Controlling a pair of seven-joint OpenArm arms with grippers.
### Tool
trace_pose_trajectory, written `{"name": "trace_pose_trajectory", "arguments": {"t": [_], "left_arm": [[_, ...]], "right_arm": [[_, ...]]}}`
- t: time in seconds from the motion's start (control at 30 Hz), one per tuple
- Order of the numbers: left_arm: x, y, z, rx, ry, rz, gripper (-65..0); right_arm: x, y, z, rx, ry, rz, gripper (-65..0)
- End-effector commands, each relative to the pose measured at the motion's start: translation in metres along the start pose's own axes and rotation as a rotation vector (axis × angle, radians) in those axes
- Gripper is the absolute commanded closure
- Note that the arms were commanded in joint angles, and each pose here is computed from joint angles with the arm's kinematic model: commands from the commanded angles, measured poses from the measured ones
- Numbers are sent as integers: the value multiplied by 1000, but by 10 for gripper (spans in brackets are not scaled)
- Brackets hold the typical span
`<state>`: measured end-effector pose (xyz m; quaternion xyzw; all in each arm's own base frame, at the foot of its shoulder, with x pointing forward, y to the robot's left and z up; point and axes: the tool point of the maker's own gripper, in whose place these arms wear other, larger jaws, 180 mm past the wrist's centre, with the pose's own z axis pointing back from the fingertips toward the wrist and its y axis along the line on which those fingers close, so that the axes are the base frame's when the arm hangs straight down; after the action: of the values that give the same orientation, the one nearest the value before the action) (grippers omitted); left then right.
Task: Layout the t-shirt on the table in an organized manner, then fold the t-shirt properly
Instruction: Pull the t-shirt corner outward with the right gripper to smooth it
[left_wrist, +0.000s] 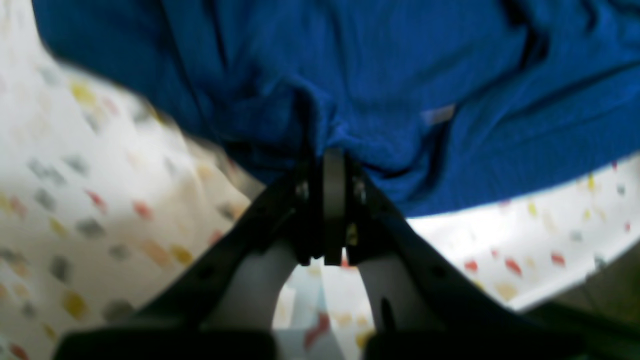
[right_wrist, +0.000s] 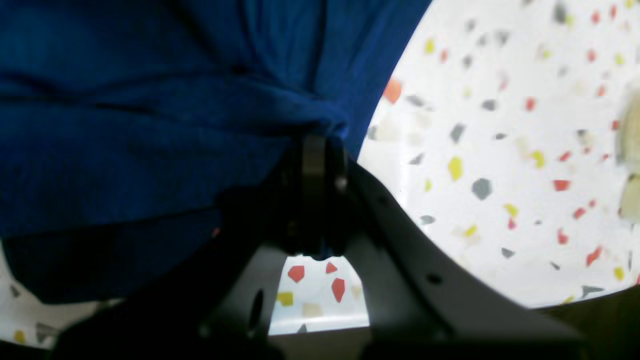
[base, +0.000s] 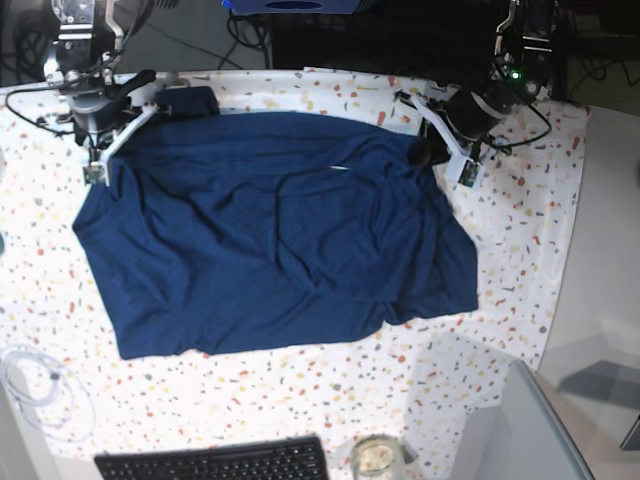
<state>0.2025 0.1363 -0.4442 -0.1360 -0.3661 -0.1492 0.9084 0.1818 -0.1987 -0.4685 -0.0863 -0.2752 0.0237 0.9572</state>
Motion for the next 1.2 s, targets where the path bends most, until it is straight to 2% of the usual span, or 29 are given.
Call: {"name": "trace_pose_trajectory", "arguments": {"t": [0.0, 0.17, 0.33, 0.4, 0.5, 0.57, 0.6, 0.67, 0.73, 0.8, 0.83, 0.93, 1.03, 1.1, 1.17], "left_arm": [[12, 1, 3, -4, -50, -3, 0], [9, 0, 5, -2, -44, 1, 0], [10, -1, 5, -2, -45, 1, 0], [10, -1, 5, -3, -46, 0, 0], [12, -1, 5, -4, -48, 1, 0], [10, -3, 8, -6, -47, -2, 0], [10, -5, 10, -8, -47, -6, -31], [12, -11, 16, -15, -57, -14, -199], [16, -13, 24, -10, -69, -24, -334], [21, -5, 36, 24, -91, -19, -402], [24, 1, 42, 46, -103, -16, -403], [34, 22, 57, 131, -145, 11, -374], [28, 58, 75, 256, -162, 75, -288], [20, 84, 89, 346, -164, 119, -166], [9, 109, 103, 429, -160, 163, 0]], "right_arm": [[8, -5, 1, -14, -32, -1, 0], [4, -8, 2, -21, -24, -6, 0], [-9, -33, 4, -95, 1, -118, -5], [-9, -41, 7, -114, -2, -135, -59], [-7, -46, 11, -125, -11, -131, -231], [-6, -48, 18, -132, -21, -124, -321], [-2, -49, 21, -135, -36, -122, -362], [8, -51, 29, -143, -68, -117, -419], [21, -52, 35, -149, -107, -114, -434], [38, -53, 34, -148, -147, -109, -432], [48, -55, 33, -149, -168, -106, -432], [79, -56, 27, -119, -224, -66, -432], [103, -14, 23, 55, -269, 76, -432], [114, 19, 25, 157, -293, 162, -432], [122, 47, 25, 221, -313, 206, -432]]}}
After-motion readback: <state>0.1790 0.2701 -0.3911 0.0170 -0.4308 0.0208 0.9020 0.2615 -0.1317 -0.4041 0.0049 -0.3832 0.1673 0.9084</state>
